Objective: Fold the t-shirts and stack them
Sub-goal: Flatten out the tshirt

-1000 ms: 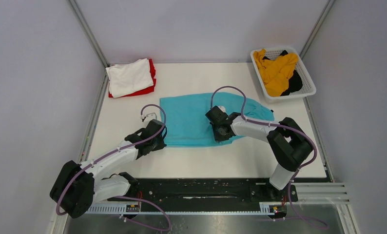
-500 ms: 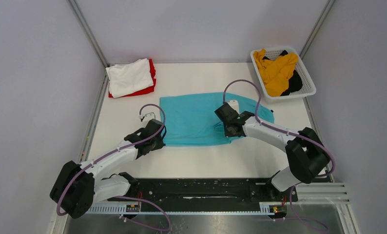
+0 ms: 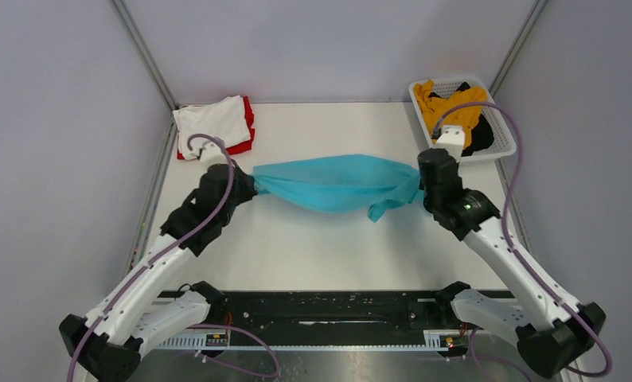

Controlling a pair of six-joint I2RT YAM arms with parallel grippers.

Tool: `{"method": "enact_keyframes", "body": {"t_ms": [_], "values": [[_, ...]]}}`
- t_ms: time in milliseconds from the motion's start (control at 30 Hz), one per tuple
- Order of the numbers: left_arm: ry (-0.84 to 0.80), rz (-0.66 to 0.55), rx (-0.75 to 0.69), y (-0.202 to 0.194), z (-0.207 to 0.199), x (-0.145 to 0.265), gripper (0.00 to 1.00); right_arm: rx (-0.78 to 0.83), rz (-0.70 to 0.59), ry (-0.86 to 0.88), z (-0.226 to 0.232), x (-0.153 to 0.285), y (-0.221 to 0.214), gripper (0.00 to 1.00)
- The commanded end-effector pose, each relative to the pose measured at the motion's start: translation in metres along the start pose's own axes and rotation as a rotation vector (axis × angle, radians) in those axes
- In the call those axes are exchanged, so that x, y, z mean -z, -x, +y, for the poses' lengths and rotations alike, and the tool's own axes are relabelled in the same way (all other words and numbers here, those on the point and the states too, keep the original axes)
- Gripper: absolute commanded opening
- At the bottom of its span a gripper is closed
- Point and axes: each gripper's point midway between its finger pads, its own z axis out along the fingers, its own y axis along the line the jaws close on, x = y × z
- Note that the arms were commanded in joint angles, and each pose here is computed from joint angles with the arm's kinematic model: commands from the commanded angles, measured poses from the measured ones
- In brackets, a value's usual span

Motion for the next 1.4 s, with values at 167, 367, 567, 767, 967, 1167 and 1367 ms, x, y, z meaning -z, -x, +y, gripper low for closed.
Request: {"method": "enact_keyframes", "body": {"t_ms": [167, 367, 567, 767, 967, 1167, 1367], "values": [[-0.135, -0.523, 0.096, 0.177, -0.023, 0.127, 0.00, -0.134, -0.517, 0.031, -0.075, 0.119, 0.163, 0.00], [-0.317, -0.736, 0.118, 0.238, -0.027, 0.232, 0.00, -0.196, -0.771, 0.218, -0.106, 0.215, 0.223, 0.00], [-0.531, -0.847, 0.077, 0.266, -0.041, 0.316, 0.00, -0.144, -0.935, 0.470, -0.116, 0.306, 0.253, 0.00], [-0.638, -0.896, 0.050, 0.275, -0.045, 0.360, 0.00, -0.111, -1.042, 0.538, -0.135, 0.358, 0.268, 0.00], [-0.608, -0.868, 0.039, 0.274, -0.049, 0.344, 0.00, -0.077, -1.008, 0.487, -0.130, 0.341, 0.274, 0.00], [-0.355, -0.794, 0.047, 0.264, -0.035, 0.267, 0.00, -0.054, -0.903, 0.290, -0.113, 0.265, 0.263, 0.00], [0.062, -0.690, 0.051, 0.215, 0.010, 0.150, 0.00, 0.018, -0.716, 0.176, -0.067, 0.165, 0.221, 0.00]]}}
